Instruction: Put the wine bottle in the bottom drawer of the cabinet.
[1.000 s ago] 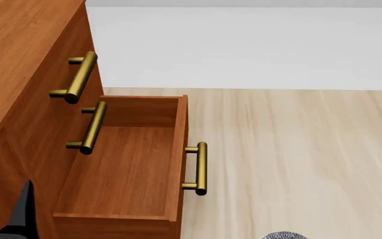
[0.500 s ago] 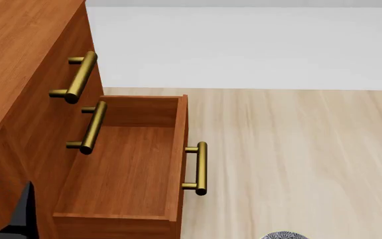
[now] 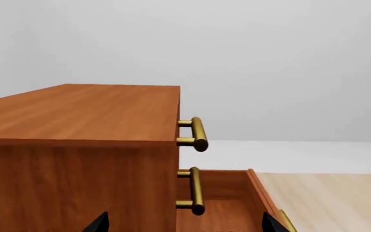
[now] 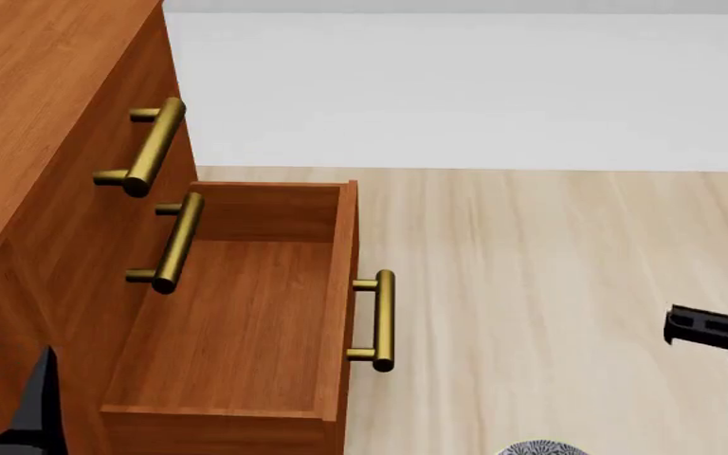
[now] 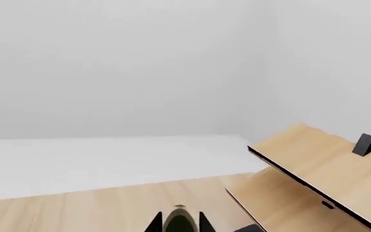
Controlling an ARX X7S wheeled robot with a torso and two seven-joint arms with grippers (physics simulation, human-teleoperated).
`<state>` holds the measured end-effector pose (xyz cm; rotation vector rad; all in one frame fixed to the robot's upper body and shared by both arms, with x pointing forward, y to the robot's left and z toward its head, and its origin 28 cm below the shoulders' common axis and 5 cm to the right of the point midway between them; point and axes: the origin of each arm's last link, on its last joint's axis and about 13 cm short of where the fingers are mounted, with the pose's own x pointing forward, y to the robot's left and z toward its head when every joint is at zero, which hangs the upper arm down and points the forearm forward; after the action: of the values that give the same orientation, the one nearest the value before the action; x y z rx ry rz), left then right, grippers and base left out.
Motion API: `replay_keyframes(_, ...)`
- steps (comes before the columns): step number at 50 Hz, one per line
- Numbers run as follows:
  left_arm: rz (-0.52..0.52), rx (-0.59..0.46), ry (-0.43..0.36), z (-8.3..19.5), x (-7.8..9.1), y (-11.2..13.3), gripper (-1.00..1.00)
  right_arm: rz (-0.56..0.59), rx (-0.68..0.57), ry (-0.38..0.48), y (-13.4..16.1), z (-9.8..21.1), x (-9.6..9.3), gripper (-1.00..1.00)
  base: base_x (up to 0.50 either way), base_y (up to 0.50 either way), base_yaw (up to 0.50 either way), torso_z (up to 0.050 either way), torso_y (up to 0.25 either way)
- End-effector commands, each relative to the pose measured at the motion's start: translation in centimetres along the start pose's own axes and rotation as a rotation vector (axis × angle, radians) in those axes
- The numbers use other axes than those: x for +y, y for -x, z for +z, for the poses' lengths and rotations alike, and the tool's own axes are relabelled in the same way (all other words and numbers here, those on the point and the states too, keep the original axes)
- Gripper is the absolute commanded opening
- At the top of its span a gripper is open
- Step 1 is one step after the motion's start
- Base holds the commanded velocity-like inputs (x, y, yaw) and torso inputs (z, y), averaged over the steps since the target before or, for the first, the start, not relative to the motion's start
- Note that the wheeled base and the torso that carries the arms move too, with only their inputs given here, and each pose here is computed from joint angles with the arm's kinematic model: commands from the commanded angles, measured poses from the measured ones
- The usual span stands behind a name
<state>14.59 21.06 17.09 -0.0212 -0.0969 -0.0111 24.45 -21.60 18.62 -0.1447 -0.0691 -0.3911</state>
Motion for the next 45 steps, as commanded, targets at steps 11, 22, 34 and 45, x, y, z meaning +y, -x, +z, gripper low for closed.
replay_keyframes(11,0.010,-0.003,-0.001,-0.1,0.3,0.0,1.00,0.184,-0.129,0.004,-1.8,8.7,3.2,-1.00,0.00,0.00,0.00,0.000,0.001)
replay_keyframes(22,0.011,0.008,-0.006,-0.2,0.3,-0.1,1.00,0.228,-0.126,0.054,-2.9,10.9,5.1,-1.00,0.00,0.00,0.00,0.000,0.001)
replay_keyframes(34,0.029,0.004,-0.008,0.0,0.4,-0.1,1.00,0.303,-0.134,0.078,-4.6,13.1,6.9,-1.00,0.00,0.00,0.00,0.000,0.000)
replay_keyframes(45,0.018,0.008,0.015,0.0,0.4,-0.1,1.00,0.378,-0.134,0.043,-5.7,15.4,8.8,-1.00,0.00,0.00,0.00,0.000,0.001)
